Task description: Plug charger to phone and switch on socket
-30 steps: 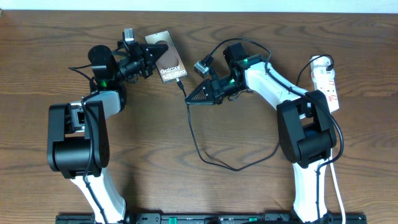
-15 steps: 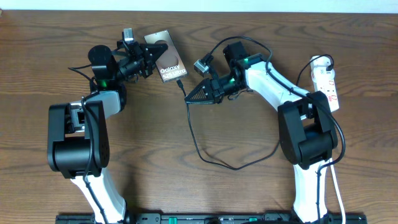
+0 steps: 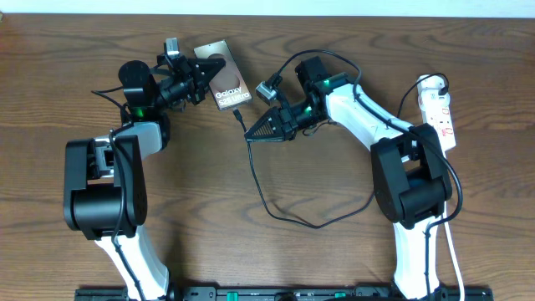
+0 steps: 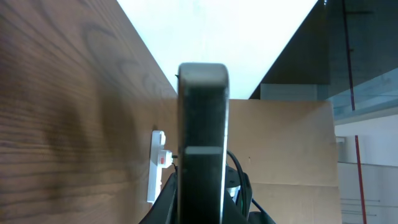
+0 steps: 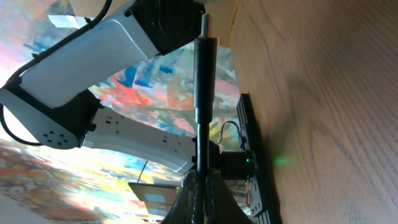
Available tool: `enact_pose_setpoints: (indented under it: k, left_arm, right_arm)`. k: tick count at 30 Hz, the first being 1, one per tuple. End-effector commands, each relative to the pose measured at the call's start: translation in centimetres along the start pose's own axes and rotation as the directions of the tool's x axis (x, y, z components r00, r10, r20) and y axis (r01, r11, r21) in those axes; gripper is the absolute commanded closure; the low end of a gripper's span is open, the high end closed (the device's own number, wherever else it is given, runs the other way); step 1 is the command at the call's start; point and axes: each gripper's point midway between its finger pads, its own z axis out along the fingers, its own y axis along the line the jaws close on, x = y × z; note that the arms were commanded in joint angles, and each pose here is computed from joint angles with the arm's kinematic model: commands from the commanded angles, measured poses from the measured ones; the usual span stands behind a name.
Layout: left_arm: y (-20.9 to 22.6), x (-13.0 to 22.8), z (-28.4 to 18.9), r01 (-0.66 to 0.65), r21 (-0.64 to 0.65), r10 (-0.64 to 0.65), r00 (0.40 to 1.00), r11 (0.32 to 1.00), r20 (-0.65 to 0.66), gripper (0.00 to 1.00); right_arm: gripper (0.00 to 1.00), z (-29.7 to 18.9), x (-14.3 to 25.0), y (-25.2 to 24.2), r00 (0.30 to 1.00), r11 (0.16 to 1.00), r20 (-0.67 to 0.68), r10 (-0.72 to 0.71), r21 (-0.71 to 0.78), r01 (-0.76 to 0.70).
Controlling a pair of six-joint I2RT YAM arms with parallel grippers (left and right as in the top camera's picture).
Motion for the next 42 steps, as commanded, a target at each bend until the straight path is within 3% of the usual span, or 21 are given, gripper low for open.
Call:
enact_pose_setpoints:
  k: [1, 13, 19, 30, 35, 38, 42]
  left_arm:
    - [-0.4, 0.0, 0.0, -0.014, 0.008, 0.014, 1.000, 1.000, 0.001, 0.93]
    - [-0.4, 0.0, 0.0, -0.001, 0.009, 0.001, 1.000, 1.000, 0.000, 0.93]
    - [-0.4, 0.0, 0.0, 0.015, 0.009, -0.015, 1.000, 1.000, 0.003, 0.93]
    - [-0.4, -0.3, -0.3, 0.014, 0.009, -0.014, 1.000, 1.000, 0.007, 0.93]
    - [-0.4, -0.2, -0.3, 0.014, 0.009, -0.014, 1.000, 1.000, 0.006, 0.93]
    - [-0.4, -0.2, -0.3, 0.014, 0.009, -0.014, 1.000, 1.000, 0.006, 0.93]
    - [-0.4, -0.2, -0.3, 0.014, 0.009, -0.014, 1.000, 1.000, 0.006, 0.93]
  right_arm:
    - [0.99, -0.3, -0.6, 2.4, 0.998, 0.998, 0.007, -0.063, -0.028, 0.063]
    - [0.99, -1.9, -1.2, 2.3, 0.997, 0.997, 0.042, -0.069, -0.020, 0.070]
    - [0.99, -2.5, -0.8, -3.0, 0.997, 0.960, 0.067, 0.043, 0.275, -0.060]
    - [0.99, -5.1, 1.3, -5.2, 0.981, 0.896, 0.092, 0.173, 0.400, -0.195]
    - [0.99, -7.1, 4.4, -8.5, 0.933, 0.718, 0.130, 0.337, 0.605, -0.344]
    - [0.99, -8.1, 5.4, -9.7, 0.919, 0.628, 0.147, 0.366, 0.690, -0.361]
    - [0.99, -10.6, 7.1, -12.0, 0.883, 0.396, 0.228, 0.411, 0.828, -0.398]
